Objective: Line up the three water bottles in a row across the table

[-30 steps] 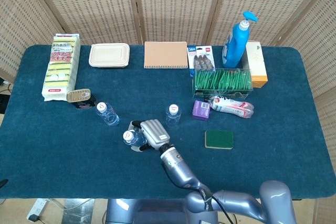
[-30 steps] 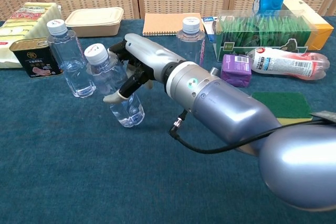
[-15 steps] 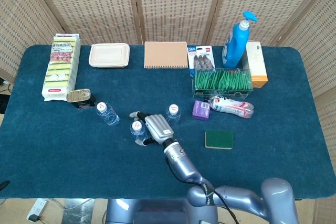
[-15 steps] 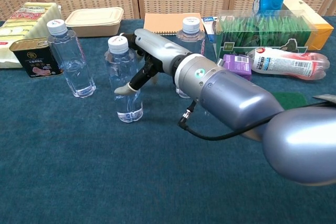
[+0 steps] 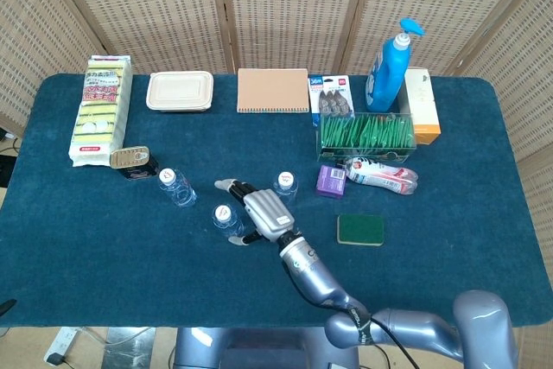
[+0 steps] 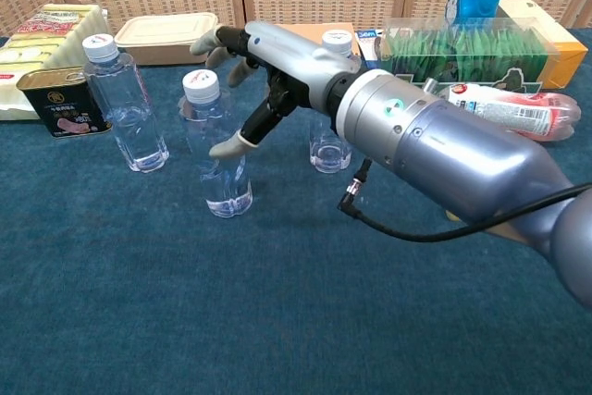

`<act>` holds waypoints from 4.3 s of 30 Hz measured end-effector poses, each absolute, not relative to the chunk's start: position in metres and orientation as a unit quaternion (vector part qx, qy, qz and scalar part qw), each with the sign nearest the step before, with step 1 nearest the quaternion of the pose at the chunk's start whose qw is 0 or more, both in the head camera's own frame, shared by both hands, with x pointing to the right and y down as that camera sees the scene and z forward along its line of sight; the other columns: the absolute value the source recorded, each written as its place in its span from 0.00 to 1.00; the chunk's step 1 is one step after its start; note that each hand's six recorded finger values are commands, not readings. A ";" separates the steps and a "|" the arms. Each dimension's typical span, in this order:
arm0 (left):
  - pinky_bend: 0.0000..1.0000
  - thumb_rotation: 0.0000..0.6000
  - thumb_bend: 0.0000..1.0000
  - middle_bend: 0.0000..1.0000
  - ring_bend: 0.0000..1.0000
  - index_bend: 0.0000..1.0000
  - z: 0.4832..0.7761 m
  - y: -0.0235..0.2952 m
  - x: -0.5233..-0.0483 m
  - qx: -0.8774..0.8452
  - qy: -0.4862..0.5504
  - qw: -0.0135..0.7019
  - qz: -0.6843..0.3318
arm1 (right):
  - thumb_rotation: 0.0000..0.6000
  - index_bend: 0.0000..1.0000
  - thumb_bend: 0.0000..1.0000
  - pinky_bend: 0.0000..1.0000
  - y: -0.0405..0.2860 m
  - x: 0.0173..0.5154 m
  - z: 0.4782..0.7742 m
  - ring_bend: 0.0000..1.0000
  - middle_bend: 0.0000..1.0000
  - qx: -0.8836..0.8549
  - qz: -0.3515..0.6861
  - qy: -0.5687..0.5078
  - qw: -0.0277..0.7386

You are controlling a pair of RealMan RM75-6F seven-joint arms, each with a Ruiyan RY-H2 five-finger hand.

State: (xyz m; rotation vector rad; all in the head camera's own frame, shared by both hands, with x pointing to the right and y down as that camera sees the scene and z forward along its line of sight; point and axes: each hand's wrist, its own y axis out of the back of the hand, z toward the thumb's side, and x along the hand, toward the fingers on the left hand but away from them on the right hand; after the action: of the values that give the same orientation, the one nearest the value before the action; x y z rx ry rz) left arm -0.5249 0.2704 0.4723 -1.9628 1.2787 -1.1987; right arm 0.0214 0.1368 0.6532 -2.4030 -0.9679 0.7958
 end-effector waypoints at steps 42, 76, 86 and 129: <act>0.00 1.00 0.12 0.00 0.00 0.00 0.482 0.272 -0.512 -0.733 0.442 0.252 -0.451 | 1.00 0.00 0.06 0.08 0.084 0.161 0.671 0.00 0.00 -0.863 0.360 -0.337 0.108; 0.00 1.00 0.12 0.00 0.00 0.00 0.486 0.269 -0.512 -0.730 0.445 0.243 -0.457 | 1.00 0.52 0.18 0.63 0.083 0.140 0.716 0.53 0.58 -0.847 0.321 -0.414 0.093; 0.00 1.00 0.12 0.00 0.00 0.00 0.484 0.270 -0.512 -0.734 0.445 0.243 -0.451 | 1.00 0.53 0.20 0.63 0.089 0.145 0.686 0.53 0.58 -0.853 0.296 -0.418 0.102; 0.00 1.00 0.12 0.00 0.00 0.00 0.478 0.274 -0.513 -0.746 0.441 0.244 -0.434 | 1.00 0.53 0.21 0.63 0.139 0.113 0.676 0.51 0.58 -0.865 0.340 -0.339 0.144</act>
State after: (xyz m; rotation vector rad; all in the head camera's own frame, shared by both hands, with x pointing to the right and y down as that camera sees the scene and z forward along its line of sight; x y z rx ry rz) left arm -0.5135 0.2739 0.4779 -2.0381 1.2048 -1.1856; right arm 0.1127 0.1387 0.6759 -2.4944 -0.9777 0.9814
